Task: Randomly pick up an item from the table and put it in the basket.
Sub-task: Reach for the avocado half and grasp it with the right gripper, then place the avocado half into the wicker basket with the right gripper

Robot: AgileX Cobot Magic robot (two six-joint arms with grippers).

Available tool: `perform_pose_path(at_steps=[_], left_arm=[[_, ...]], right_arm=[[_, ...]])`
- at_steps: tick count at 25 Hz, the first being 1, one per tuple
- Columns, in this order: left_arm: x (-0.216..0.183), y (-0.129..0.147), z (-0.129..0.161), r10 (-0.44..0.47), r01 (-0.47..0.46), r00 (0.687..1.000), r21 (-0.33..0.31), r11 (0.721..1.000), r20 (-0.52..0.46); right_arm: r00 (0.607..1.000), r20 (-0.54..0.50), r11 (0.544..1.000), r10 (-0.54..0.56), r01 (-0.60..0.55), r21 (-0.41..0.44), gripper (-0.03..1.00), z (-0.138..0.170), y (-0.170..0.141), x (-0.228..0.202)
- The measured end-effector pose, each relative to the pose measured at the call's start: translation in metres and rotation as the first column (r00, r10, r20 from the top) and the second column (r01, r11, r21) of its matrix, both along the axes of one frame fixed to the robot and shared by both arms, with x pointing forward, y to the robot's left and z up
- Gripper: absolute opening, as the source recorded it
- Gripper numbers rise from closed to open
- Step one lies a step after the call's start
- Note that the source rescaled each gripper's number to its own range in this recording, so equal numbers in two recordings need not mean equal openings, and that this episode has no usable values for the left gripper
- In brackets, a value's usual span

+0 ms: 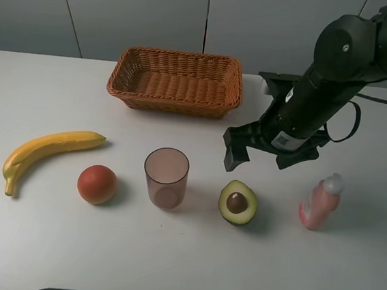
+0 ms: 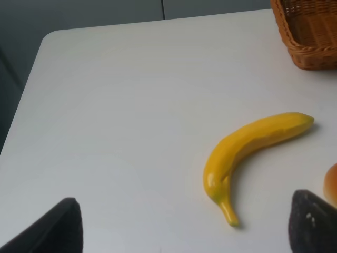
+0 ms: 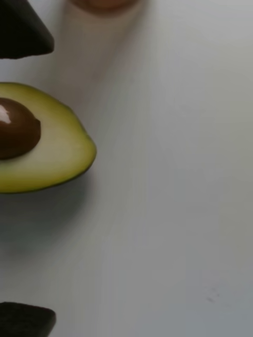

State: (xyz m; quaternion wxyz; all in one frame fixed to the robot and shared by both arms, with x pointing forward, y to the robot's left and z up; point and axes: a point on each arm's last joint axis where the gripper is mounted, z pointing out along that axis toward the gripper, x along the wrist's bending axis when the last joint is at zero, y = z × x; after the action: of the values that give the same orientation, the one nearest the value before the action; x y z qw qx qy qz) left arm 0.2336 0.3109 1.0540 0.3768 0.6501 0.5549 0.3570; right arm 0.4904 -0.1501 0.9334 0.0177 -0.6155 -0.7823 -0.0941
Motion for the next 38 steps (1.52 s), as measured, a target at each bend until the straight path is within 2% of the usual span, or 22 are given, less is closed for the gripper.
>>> perform_pose_path(at_steps=[12,22,30,31,32,34,35,38], left_arm=[[0.0,0.0,0.0,0.0,0.0,1.0,0.0,1.0,0.0],[0.0,0.0,0.0,0.001,-0.001,1.0,-0.002,1.0,0.0],[0.0,0.0,0.0,0.001,-0.001,1.0,-0.002,1.0,0.0],[0.0,0.0,0.0,0.001,-0.001,1.0,-0.002,1.0,0.0],[0.0,0.0,0.0,0.001,-0.001,1.0,-0.002,1.0,0.0],[0.0,0.0,0.0,0.001,-0.001,1.0,-0.002,1.0,0.0],[0.0,0.0,0.0,0.001,-0.001,1.0,-0.002,1.0,0.0],[0.0,0.0,0.0,0.001,-0.001,1.0,-0.002,1.0,0.0]], right_arm=[[0.999,-0.004,0.999,0.043,-0.043,0.022,1.0,-0.026,0.016,-0.033],[0.997,-0.073,0.999,0.029,-0.03,-0.012,1.0,-0.054,0.02,-0.033],[0.996,-0.079,0.999,0.033,-0.035,-0.017,1.0,-0.06,0.023,-0.034],[0.996,-0.079,0.999,0.033,-0.035,-0.017,0.95,-0.06,0.023,-0.034],[0.996,-0.078,0.999,0.033,-0.035,-0.016,0.78,-0.06,0.023,-0.034],[0.996,-0.078,0.999,0.033,-0.035,-0.016,0.2,-0.06,0.023,-0.034],[0.996,-0.078,0.999,0.032,-0.033,-0.016,0.0,-0.06,0.023,-0.034],[0.997,-0.077,0.999,0.031,-0.033,-0.016,0.01,-0.06,0.023,-0.034]])
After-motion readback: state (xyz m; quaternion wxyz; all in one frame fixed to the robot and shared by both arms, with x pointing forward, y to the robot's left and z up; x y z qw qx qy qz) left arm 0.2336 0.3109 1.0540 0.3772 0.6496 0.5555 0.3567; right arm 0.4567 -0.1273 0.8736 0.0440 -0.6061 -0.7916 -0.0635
